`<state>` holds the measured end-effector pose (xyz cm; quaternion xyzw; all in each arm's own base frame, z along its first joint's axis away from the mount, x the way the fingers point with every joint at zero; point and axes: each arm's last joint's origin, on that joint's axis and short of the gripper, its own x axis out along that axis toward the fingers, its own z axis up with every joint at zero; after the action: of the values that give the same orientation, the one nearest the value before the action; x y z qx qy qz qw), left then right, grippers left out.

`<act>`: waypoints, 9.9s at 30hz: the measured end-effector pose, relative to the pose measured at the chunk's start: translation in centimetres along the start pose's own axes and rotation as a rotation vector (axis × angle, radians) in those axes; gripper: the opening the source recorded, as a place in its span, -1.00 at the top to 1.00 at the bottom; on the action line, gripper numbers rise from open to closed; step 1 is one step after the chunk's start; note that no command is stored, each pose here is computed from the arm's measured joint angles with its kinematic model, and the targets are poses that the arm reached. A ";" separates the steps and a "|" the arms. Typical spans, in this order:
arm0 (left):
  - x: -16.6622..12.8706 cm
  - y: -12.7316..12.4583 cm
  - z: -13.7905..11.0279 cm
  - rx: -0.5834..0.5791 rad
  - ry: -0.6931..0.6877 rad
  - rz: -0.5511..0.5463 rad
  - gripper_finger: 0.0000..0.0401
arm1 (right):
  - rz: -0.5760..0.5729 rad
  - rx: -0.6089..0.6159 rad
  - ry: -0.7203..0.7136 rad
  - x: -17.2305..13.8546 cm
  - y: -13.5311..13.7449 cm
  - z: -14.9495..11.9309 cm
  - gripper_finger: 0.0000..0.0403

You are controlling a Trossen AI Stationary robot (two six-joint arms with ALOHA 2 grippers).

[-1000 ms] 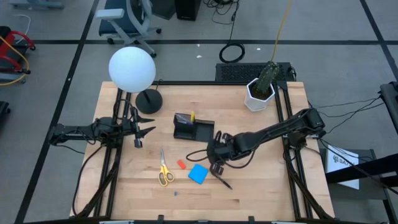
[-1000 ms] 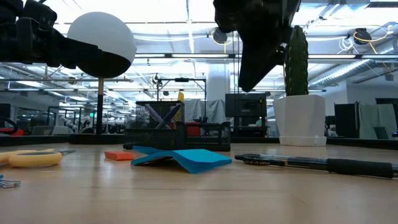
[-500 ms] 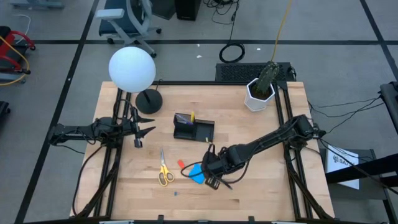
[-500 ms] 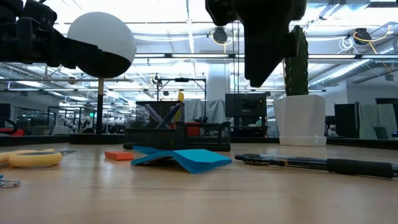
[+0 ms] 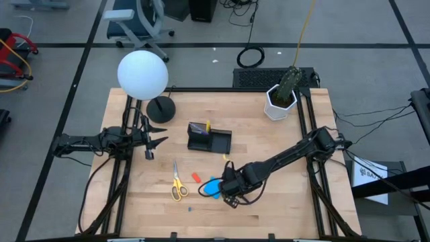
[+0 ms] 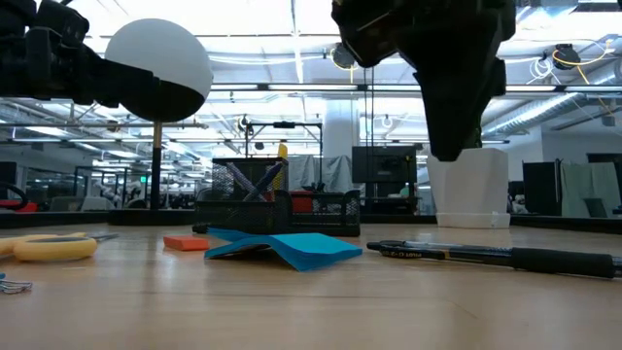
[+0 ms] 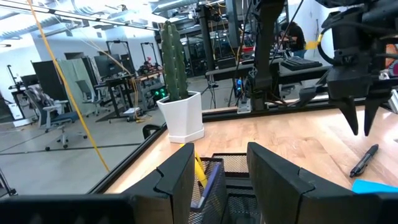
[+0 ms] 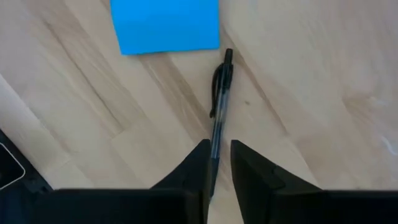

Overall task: Pick and place office supplies into organizer
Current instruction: Put the black pen into the desk organizer

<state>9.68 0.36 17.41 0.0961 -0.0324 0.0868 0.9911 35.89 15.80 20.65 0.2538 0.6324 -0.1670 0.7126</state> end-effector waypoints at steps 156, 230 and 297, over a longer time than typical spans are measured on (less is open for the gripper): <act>0.0 0.0 0.0 0.000 0.001 0.000 0.23 | -0.024 0.035 0.117 7.8 -5.4 -1.7 0.48; 0.0 0.0 0.0 0.000 0.000 0.000 0.23 | 0.265 -0.488 -1.152 1.8 -12.8 9.1 0.88; 0.0 0.0 0.0 0.000 0.001 0.000 0.23 | 0.263 -0.547 -1.528 3.5 -19.0 13.3 0.77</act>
<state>9.68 0.36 17.41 0.0961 -0.0321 0.0868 0.9911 36.66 -7.02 15.24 -0.0404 -0.0437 -0.0487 0.9970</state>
